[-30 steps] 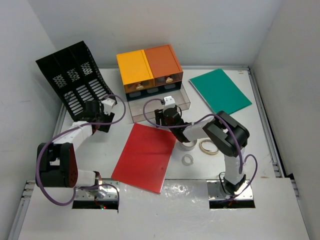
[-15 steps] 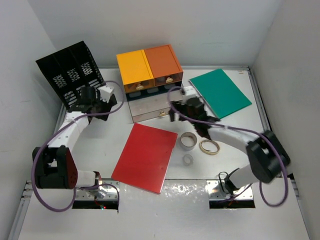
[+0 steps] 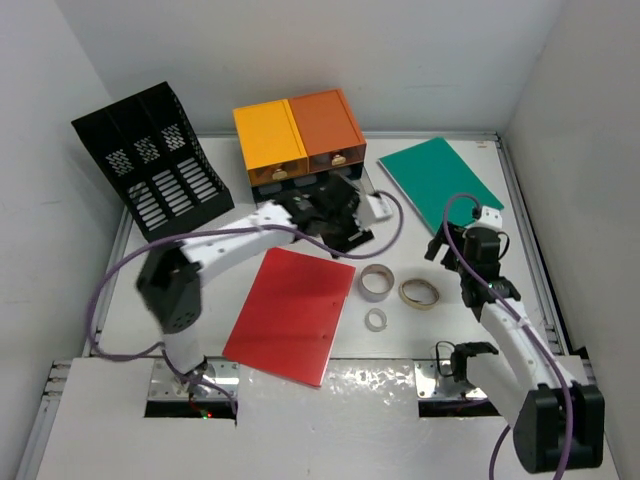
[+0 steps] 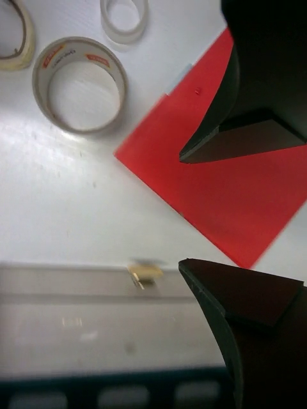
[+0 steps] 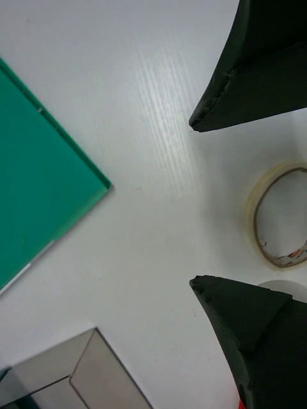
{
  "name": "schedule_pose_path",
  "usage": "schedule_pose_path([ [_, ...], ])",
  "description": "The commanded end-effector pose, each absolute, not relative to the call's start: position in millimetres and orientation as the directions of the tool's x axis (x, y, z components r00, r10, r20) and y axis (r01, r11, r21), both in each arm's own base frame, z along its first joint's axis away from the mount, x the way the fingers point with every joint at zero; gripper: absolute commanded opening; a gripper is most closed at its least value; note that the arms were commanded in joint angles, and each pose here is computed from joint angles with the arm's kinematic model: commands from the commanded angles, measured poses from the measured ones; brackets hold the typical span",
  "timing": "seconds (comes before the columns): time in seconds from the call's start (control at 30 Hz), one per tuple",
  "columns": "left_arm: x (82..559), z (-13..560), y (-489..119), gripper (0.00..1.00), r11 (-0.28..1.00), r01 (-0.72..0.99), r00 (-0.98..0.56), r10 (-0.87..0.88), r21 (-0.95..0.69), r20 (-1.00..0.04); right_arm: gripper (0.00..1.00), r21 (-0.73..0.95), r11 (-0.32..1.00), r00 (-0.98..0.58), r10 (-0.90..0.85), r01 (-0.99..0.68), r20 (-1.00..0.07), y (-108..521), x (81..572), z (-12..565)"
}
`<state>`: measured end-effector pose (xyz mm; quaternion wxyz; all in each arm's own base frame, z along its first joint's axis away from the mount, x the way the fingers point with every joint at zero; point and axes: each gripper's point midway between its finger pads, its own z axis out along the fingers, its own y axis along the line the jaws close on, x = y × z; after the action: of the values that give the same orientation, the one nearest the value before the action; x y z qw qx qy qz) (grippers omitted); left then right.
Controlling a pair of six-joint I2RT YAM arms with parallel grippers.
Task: Organize the desk
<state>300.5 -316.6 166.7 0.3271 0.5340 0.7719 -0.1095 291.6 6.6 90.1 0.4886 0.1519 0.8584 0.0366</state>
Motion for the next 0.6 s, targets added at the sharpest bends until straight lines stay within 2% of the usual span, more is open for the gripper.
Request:
schedule_pose_path([
  [0.0, 278.4, 134.2, -356.8, 0.6, 0.33, 0.939, -0.217, 0.788, 0.098, -0.577, 0.91, 0.174, 0.946, -0.49, 0.293, 0.273, -0.821, -4.8, 273.7, 80.9],
  [0.1, 273.8, 115.3, -394.1, 0.6, 0.31, 0.951, -0.242, 0.756, 0.007, -0.609, 0.92, 0.166, 0.947, -0.477, 0.284, 0.274, -0.832, -7.7, 267.5, 81.8],
  [0.2, 265.5, 91.6, -415.4, 0.6, 0.289, 0.955, -0.274, 0.758, -0.071, -0.591, 0.92, 0.155, 0.951, -0.474, 0.27, 0.267, -0.838, -8.7, 263.1, 80.1],
  [0.43, 287.3, 42.8, -426.8, 0.58, 0.372, 0.928, -0.331, 0.785, -0.03, -0.524, 0.93, 0.091, 0.966, -0.503, 0.204, 0.241, -0.84, -12.6, 259.4, 75.1],
  [0.5, 287.3, 36.4, -428.0, 0.52, 0.376, 0.926, -0.338, 0.786, -0.033, -0.518, 0.93, 0.078, 0.971, -0.506, 0.186, 0.228, -0.842, -12.6, 259.1, 75.4],
  [0.57, 285.1, 33.8, -427.7, 0.3, 0.383, 0.922, -0.353, 0.786, -0.047, -0.508, 0.93, 0.071, 0.972, -0.503, 0.178, 0.224, -0.846, -13.2, 259.2, 76.5],
])
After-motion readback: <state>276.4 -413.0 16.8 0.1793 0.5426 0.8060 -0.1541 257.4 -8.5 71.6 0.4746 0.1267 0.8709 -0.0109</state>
